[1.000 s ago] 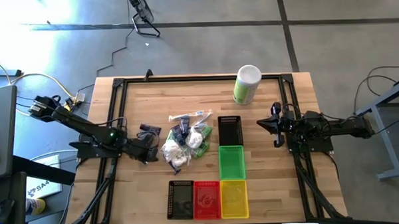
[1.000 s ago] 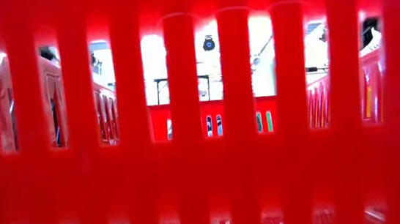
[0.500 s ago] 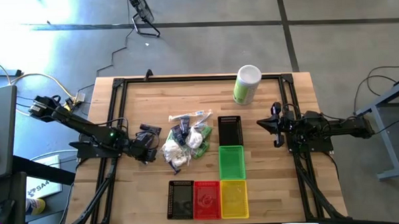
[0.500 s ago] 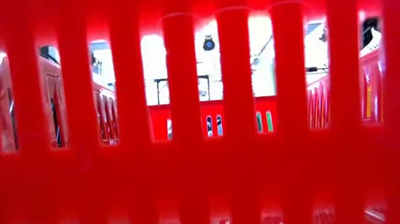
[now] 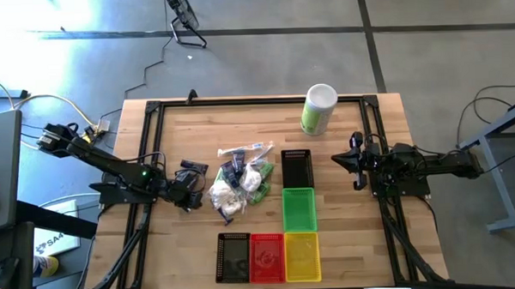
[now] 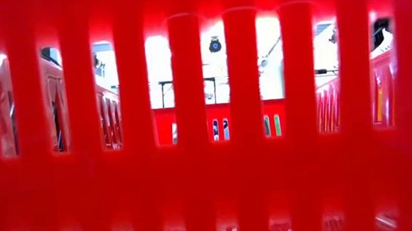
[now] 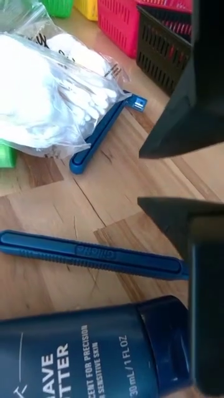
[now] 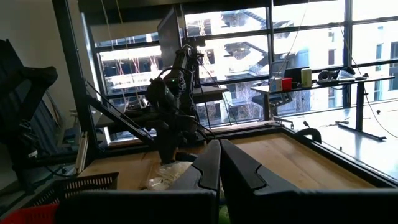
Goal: Pick & Place Travel size toiletries
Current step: Put the white cotton pack into the bottom black bin
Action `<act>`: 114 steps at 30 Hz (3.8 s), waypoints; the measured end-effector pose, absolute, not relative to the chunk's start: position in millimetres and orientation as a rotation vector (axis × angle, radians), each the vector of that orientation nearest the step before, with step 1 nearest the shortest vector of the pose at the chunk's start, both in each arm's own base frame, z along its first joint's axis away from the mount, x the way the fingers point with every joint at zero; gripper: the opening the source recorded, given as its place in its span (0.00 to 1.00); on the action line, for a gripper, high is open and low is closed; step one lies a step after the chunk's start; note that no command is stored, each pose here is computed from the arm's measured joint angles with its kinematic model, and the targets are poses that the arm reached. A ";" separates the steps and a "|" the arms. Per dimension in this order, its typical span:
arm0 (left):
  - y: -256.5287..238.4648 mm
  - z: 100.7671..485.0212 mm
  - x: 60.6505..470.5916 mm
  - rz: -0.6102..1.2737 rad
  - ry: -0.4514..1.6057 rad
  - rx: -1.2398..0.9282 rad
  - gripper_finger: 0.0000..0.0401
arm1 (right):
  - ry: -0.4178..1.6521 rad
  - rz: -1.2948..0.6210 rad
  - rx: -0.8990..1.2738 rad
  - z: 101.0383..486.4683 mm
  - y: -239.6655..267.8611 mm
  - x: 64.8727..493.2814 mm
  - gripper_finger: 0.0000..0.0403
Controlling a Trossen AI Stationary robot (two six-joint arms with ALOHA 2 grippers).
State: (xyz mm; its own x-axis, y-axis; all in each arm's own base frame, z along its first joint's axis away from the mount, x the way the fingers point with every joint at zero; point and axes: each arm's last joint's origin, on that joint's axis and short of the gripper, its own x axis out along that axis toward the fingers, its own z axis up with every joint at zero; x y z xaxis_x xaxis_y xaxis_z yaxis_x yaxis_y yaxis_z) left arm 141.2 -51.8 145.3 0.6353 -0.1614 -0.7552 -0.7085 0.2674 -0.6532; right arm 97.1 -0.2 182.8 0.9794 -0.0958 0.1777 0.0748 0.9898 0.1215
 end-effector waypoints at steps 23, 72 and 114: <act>-48.0 147.6 144.4 0.513 0.684 -1.237 0.57 | -0.184 -0.086 0.114 182.7 -0.2 97.2 0.00; -53.9 125.5 169.4 0.599 0.593 -1.178 0.41 | -0.183 -0.088 0.088 182.8 -0.2 97.1 0.00; -67.8 194.4 204.1 0.262 0.470 -0.865 0.00 | -0.182 -0.091 0.063 182.8 -0.2 97.1 0.00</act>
